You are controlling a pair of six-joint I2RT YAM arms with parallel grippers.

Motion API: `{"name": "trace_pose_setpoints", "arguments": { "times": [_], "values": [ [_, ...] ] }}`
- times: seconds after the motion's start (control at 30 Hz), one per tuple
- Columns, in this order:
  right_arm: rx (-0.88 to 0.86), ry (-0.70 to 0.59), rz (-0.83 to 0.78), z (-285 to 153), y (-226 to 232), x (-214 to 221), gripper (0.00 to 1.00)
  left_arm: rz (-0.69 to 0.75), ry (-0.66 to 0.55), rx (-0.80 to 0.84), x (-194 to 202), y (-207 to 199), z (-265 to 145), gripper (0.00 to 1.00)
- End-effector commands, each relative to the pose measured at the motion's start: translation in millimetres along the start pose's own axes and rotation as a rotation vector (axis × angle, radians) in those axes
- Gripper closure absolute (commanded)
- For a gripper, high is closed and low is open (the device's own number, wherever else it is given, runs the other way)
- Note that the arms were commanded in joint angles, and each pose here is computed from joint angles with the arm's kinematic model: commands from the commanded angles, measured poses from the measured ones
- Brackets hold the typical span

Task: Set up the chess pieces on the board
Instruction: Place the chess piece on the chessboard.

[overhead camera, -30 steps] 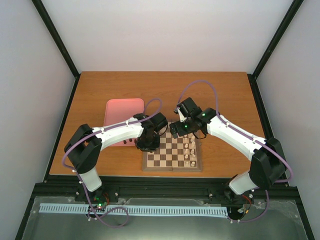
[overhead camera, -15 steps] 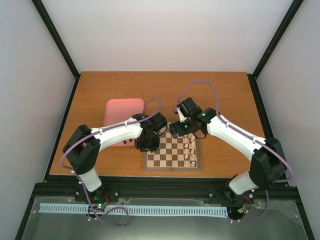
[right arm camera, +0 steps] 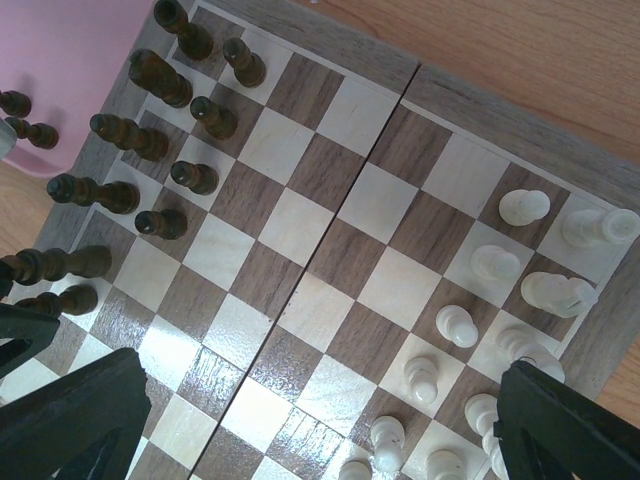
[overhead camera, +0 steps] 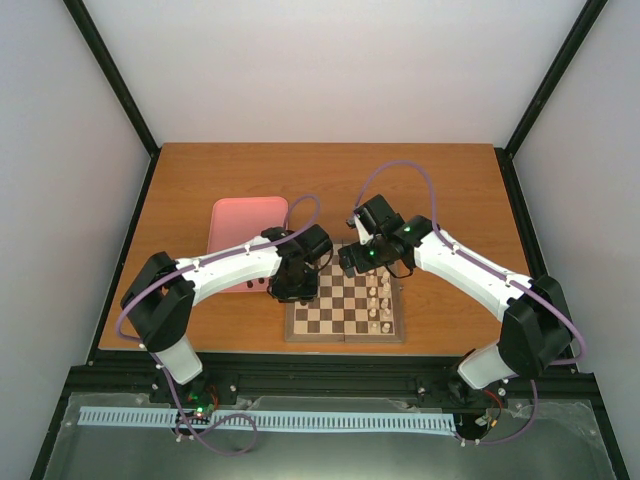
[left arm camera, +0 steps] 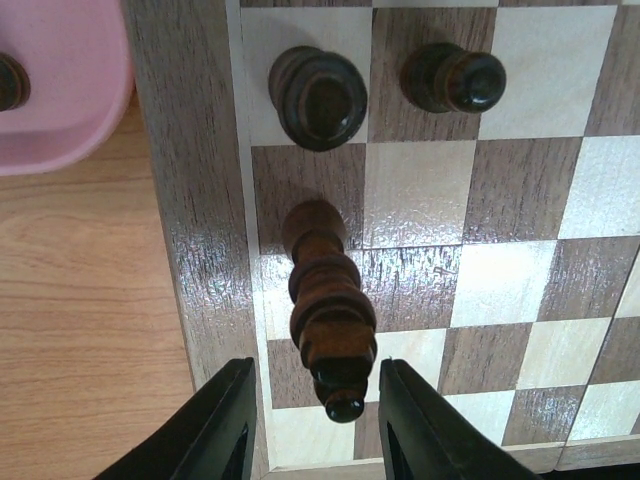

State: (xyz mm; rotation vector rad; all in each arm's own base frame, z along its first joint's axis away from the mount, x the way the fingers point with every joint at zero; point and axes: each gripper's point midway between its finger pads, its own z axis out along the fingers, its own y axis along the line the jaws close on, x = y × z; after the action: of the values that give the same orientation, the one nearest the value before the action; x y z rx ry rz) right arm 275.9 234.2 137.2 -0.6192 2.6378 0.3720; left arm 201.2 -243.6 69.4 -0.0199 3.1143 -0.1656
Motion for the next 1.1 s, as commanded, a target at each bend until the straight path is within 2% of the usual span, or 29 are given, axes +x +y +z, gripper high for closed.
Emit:
{"name": "trace_pose_setpoints", "arguments": {
  "times": [0.0, 0.2, 0.4, 0.57, 0.83, 1.07],
  "values": [
    [-0.003, -0.006, -0.003, 0, -2, -4, 0.06, 0.011, -0.034, 0.026, -2, -5, -10, 0.63],
    [0.012, 0.007, -0.011, 1, -4, -3, 0.05, 0.040, -0.058, 0.057, -7, -12, -21, 0.52],
    [0.006, 0.007, -0.015, -3, -2, -6, 0.05, 0.063, -0.081, 0.084, -9, -17, -31, 0.49],
    [-0.003, 0.012, -0.012, -9, -1, -1, 0.05, 0.078, -0.141, 0.076, -15, -8, -57, 0.45],
    [-0.031, -0.010, -0.030, -24, 14, -10, 0.00, -0.006, -0.202, 0.043, -20, 55, -81, 0.45],
    [-0.166, -0.012, -0.061, -46, 57, -2, 0.00, -0.080, -0.280, 0.010, -47, 112, -98, 0.44]
  ]
}}
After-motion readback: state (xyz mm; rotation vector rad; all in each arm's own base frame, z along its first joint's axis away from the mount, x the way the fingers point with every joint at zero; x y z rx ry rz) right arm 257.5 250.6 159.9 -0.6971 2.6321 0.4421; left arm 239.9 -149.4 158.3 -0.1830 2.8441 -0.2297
